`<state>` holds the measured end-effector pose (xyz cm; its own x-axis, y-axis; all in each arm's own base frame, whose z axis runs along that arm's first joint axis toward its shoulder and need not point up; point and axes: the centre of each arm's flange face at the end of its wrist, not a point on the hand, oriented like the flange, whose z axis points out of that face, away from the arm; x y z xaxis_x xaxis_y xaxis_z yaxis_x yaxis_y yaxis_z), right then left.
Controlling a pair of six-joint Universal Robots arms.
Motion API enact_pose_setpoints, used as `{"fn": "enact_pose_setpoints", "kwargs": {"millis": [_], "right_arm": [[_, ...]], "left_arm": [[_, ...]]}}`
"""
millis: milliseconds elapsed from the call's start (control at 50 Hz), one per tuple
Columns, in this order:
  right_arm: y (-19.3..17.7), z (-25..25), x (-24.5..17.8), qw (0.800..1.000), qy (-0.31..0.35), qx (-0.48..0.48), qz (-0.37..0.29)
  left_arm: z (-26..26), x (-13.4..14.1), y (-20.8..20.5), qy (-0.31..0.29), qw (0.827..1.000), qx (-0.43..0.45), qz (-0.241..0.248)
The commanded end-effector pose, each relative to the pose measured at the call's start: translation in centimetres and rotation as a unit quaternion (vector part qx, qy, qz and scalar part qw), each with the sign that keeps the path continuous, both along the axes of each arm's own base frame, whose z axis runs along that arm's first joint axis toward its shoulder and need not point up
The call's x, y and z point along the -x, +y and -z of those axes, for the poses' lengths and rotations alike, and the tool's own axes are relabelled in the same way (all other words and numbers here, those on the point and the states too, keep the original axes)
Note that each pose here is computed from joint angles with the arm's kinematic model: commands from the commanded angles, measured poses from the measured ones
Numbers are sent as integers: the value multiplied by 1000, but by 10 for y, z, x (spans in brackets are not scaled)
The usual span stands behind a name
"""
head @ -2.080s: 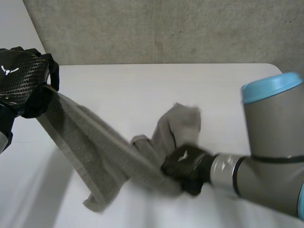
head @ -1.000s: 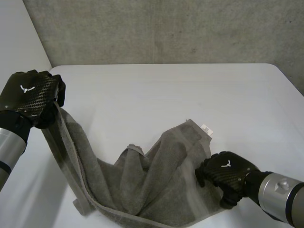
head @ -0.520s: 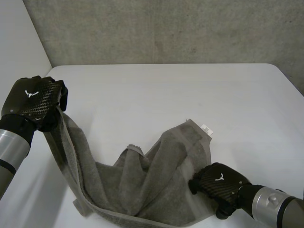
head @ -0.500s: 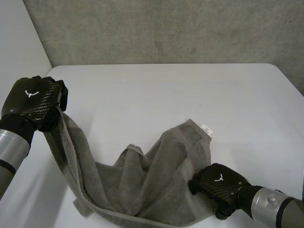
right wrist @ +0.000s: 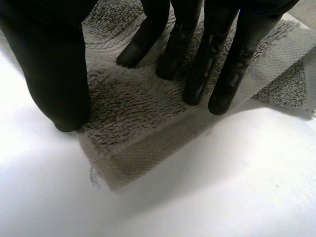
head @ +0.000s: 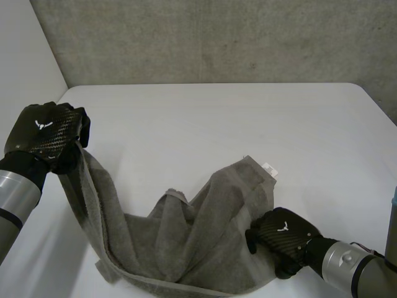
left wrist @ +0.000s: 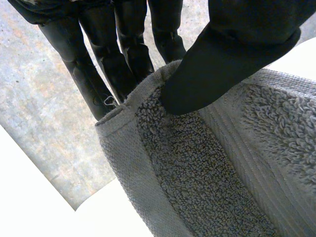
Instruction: Fold the towel.
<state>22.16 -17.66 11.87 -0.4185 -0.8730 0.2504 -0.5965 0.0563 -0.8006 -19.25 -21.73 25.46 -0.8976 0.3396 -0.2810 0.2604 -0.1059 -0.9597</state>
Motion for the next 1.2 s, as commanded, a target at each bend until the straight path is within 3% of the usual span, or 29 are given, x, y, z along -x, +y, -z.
{"fn": "enact_pose_setpoints", "kwargs": {"millis": [20, 620, 1200], "right_arm": [[-5, 0, -2, 1000, -3, 10, -3], [-29, -11, -15, 999, -25, 37, 1], [-26, -6, -14, 1000, -22, 19, 7]], "left_arm": [[0, 0, 0, 0, 1000, 0, 1], [1, 0, 1, 0, 1000, -2, 2], [1, 1, 3, 0, 1000, -2, 2]]}}
